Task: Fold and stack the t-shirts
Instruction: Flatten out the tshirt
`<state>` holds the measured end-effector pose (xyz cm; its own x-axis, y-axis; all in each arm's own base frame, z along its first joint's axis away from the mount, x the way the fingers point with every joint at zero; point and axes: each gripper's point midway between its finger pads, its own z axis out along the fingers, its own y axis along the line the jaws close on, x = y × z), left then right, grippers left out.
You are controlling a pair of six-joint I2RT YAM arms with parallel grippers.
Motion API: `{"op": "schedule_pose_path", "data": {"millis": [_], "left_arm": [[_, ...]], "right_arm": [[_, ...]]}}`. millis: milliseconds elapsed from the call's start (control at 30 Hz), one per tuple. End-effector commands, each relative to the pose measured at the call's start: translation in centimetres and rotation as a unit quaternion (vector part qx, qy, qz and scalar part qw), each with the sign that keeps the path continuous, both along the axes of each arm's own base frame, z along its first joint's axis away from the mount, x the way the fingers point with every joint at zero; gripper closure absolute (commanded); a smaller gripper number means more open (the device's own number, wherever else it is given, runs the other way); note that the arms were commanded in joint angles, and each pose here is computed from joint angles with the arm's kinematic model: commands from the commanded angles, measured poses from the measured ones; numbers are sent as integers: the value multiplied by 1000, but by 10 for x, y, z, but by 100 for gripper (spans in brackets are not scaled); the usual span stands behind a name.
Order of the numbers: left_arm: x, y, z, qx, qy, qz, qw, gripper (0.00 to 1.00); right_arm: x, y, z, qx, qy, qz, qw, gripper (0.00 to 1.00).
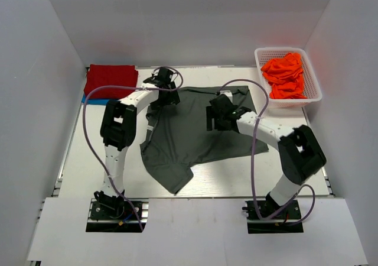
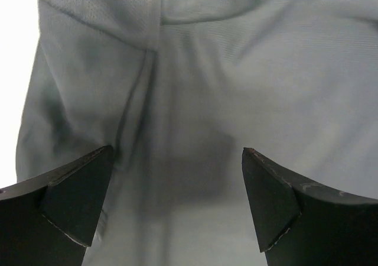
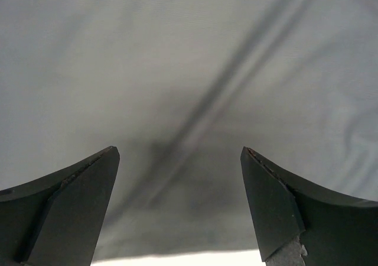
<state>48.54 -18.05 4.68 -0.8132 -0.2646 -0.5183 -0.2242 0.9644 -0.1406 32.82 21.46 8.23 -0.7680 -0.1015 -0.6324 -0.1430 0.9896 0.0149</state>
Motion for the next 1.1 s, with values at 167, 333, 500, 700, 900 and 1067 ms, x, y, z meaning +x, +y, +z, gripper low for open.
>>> {"op": "schedule_pose_path", "data": {"millis": [167,333,500,700,900,1067], "left_arm": [[19,35,-8,50,1,3,999,0],[24,86,-15,85,11,47,995,0],[36,129,3,134,-4,83,987,0],[32,183,16,199,20,118,973,0],[29,210,33,199,16,129,971,0],[36,190,42,141,1,73,987,0]], "right_arm": [[38,-53,-48,30,71,-59,995,10],[21,-70,-81,30,123,-73,989,12],[2,-85,-107,29,168,-104,980,13],[2,-109,-105,25,171,-156,973,16],[2,-113,-108,45,202,-172,963,16],[13,-108,-96,55,177,-138,973,17]]}}
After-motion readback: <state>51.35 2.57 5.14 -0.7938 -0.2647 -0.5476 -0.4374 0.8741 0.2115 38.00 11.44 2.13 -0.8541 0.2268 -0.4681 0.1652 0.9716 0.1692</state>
